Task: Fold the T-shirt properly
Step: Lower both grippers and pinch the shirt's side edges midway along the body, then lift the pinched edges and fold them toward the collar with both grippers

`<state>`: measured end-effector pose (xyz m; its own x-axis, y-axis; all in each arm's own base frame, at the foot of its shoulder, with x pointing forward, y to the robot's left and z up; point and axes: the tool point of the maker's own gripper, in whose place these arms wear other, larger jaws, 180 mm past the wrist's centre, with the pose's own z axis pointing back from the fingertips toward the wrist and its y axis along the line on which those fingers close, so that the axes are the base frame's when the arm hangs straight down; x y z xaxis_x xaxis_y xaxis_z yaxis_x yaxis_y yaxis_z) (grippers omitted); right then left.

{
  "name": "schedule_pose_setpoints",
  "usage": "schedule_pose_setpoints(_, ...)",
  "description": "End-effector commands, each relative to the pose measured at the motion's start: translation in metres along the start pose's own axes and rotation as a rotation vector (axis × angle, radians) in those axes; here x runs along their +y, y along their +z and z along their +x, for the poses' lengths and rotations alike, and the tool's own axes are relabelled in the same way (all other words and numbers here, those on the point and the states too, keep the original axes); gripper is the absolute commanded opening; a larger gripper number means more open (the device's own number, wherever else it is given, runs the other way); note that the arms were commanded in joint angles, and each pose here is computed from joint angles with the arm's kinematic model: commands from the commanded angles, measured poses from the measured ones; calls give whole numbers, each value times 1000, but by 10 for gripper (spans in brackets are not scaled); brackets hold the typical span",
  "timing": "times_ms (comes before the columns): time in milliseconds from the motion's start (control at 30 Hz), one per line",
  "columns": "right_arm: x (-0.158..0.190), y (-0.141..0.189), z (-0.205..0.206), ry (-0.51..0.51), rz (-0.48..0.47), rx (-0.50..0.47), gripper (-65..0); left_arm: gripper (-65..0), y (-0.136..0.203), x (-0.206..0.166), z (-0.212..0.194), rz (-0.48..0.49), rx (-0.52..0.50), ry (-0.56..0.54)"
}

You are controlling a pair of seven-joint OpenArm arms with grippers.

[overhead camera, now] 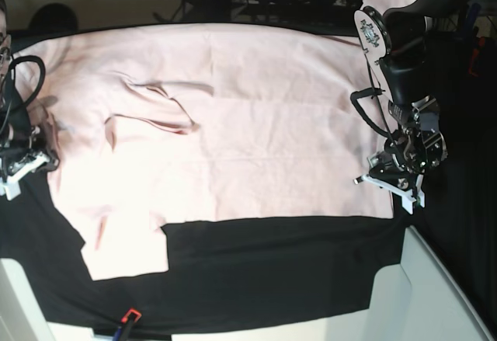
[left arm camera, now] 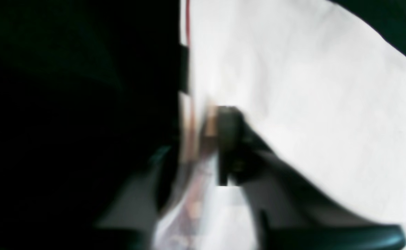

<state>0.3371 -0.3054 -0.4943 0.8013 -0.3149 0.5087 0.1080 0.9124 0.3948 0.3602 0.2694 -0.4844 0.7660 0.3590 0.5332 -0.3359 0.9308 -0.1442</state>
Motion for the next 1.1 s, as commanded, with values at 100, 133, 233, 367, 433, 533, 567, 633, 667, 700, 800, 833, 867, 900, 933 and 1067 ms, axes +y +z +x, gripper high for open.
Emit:
schedule_pose_setpoints(100,-3,7,25,15,0,-55,-649,-588,1,-4,5,-15,5,6)
schedule_pose_setpoints(133,-3,7,25,15,0,-55,-649,-596,1,-4,4,-14,7,5)
schedule_pose_setpoints(233,-3,7,25,15,0,-57,-649,-650,2,0,3,-8,5,6)
schedule_pose_setpoints(367,-3,8,28,12,1,-67,-649,-650,9,7,8,9,-28,-8)
schedule_pose_setpoints(433,0,8,35,21,7,-84,-649,-650,16,9,13,18,-58,-24)
schedule_pose_setpoints(533,6,10,52,61,14,-123,-649,-650,25,11,18,28,-65,-40)
schedule_pose_setpoints(567,8,11,55,69,15,-127,-649,-650,27,9,20,25,-65,-41)
schedule_pose_setpoints(633,8,11,56,70,16,-129,-649,-650,32,9,24,28,-75,-42)
schedule_pose_setpoints(667,8,11,56,69,17,-130,-649,-650,35,11,23,34,-75,-47)
schedule_pose_setpoints(700,8,11,56,69,17,-130,-649,-650,39,11,26,38,-89,-59)
schedule_pose_setpoints(800,8,11,56,68,17,-131,-649,-650,49,13,33,47,-130,-75)
schedule_pose_setpoints(833,8,11,56,68,17,-134,-649,-650,49,11,31,44,-132,-74)
schedule_pose_setpoints(867,6,13,56,67,13,-135,-649,-650,50,9,30,41,-135,-74)
schedule_pose_setpoints(900,7,13,57,66,15,-136,-649,-650,50,9,26,42,-129,-75)
schedule_pose_setpoints(933,6,13,57,67,14,-136,-649,-650,51,10,25,45,-131,-77)
schedule_pose_setpoints(1067,0,17,55,29,9,-155,-649,-650,58,11,18,34,-137,-117)
